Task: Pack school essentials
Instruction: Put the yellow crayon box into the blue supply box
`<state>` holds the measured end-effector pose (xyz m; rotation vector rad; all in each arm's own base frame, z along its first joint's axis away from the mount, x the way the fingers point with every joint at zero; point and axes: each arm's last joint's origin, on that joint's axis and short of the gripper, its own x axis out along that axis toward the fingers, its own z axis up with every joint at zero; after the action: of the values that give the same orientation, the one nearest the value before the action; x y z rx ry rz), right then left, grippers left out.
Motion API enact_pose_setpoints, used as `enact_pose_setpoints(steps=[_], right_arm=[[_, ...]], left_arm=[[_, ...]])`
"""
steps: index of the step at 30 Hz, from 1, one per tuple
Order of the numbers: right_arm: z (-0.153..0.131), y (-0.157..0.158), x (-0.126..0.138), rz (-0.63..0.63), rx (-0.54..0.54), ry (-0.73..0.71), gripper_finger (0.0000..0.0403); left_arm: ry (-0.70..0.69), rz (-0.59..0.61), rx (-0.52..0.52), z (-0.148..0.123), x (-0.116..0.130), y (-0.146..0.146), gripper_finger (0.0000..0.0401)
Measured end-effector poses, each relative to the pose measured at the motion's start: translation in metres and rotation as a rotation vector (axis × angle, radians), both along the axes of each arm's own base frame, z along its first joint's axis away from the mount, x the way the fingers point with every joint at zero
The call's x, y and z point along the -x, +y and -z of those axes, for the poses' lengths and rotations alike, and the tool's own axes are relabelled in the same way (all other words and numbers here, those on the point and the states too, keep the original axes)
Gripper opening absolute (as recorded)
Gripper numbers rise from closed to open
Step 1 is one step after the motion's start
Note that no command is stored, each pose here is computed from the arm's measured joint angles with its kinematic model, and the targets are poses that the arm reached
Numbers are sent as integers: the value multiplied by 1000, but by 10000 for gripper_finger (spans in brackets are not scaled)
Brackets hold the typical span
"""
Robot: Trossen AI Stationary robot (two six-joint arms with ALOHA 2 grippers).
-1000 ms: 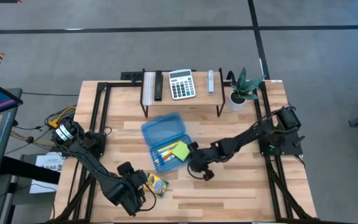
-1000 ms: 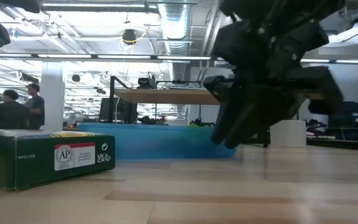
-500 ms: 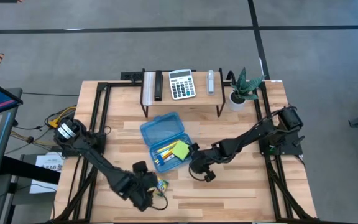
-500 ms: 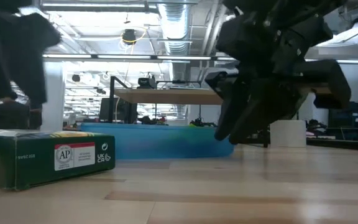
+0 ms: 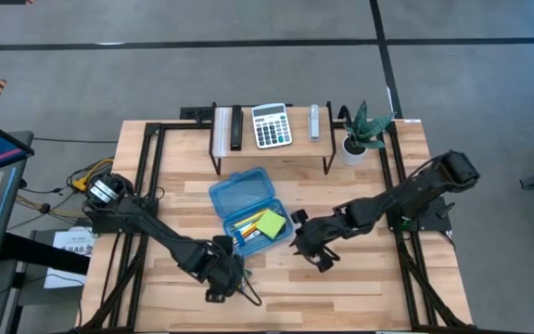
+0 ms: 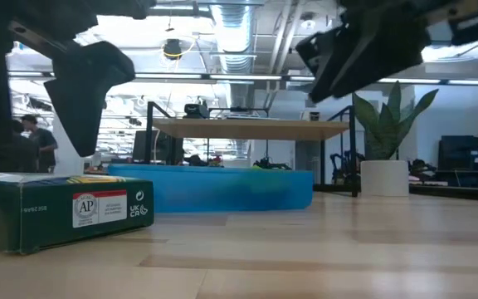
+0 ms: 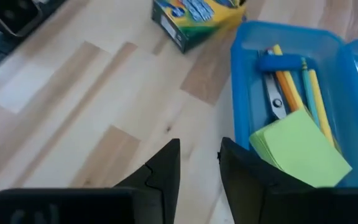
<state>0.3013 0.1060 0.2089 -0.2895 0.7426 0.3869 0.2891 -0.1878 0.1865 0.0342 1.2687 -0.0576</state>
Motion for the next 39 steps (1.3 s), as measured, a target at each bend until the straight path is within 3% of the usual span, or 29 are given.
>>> enact_pose_setpoints(steps=[10, 21, 27, 39], right_arm=[[-3, 16, 7, -21, -36, 3, 134], [2, 16, 6, 10, -56, 33, 134], [2, 16, 6, 12, -57, 37, 134], [2, 17, 7, 24, -68, 48, 134]], left_arm=[[-18, 141, -56, 0, 0, -1, 332], [-54, 182, -21, -2, -6, -1, 333], [-62, 184, -23, -2, -7, -1, 355], [-35, 223, -21, 16, -15, -7, 365]])
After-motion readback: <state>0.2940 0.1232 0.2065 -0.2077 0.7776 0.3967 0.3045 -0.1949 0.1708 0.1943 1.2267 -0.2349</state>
